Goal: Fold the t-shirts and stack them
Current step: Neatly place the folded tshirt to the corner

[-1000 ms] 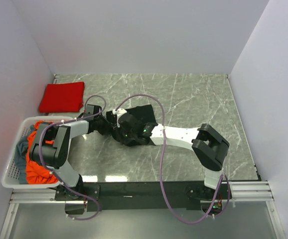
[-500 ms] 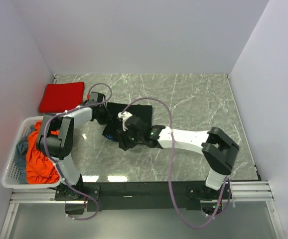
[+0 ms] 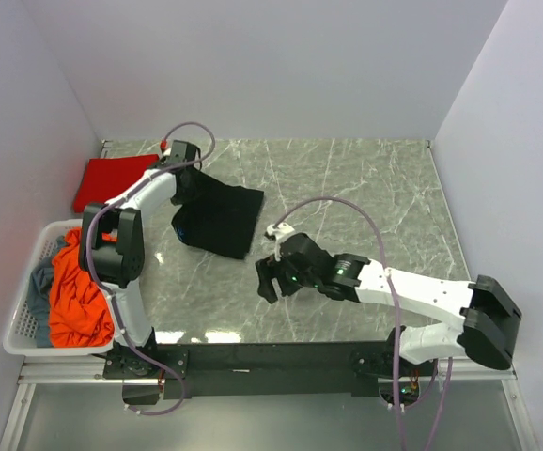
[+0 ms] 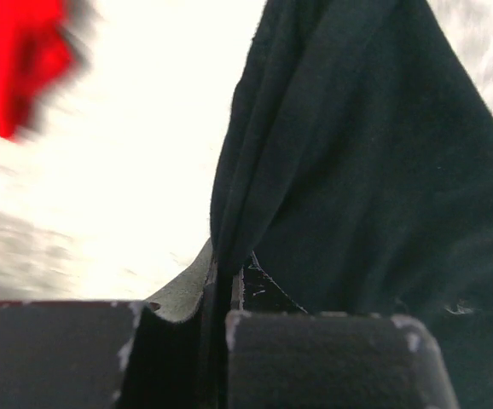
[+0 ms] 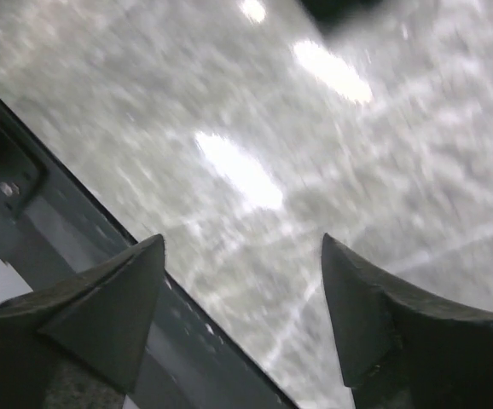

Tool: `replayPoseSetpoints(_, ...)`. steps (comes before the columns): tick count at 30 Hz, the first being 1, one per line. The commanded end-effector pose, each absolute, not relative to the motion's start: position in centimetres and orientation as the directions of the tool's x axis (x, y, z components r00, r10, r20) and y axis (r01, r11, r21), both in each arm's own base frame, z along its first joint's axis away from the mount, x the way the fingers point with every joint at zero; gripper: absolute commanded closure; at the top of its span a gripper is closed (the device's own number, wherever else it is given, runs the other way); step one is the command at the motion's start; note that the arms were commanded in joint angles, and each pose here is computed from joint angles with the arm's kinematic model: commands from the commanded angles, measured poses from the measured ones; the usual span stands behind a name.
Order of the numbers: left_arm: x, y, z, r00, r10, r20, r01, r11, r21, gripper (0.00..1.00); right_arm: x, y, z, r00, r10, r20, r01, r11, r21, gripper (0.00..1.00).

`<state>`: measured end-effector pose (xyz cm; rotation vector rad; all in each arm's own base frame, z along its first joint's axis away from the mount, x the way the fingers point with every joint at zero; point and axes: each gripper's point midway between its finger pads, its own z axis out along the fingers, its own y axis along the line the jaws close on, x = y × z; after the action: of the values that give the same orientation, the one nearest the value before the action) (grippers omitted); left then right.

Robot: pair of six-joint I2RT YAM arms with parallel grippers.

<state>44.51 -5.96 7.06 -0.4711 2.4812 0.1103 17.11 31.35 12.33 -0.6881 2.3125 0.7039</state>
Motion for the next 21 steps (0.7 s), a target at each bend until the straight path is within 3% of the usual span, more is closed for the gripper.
replayPoseSetpoints(1, 46.7, -2.2, 10.7, -0.711, -0.25, -0.658, -0.397, 0.914, 0.081, 0.99, 16.1, 27.9, 11.3, -0.72, -0.282, -0.634, -0.555, 0.782, 0.283, 0.16)
replayPoseSetpoints(7, 50.0, 0.7, 13.9, -0.665, -0.236, -0.709, -0.43, 0.897, 0.105, 0.99, 14.8, 25.1, 10.6, -0.764, -0.201, -0.614, -0.48, 0.812, 0.332, 0.05)
replayPoseSetpoints(21, 54.5, 6.3, 17.6, -0.576, -0.156, -0.802, -0.508, 0.838, 0.202, 0.99, 16.4, 23.3, 9.8, -0.75, -0.225, -0.622, -0.472, 0.841, 0.266, 0.04)
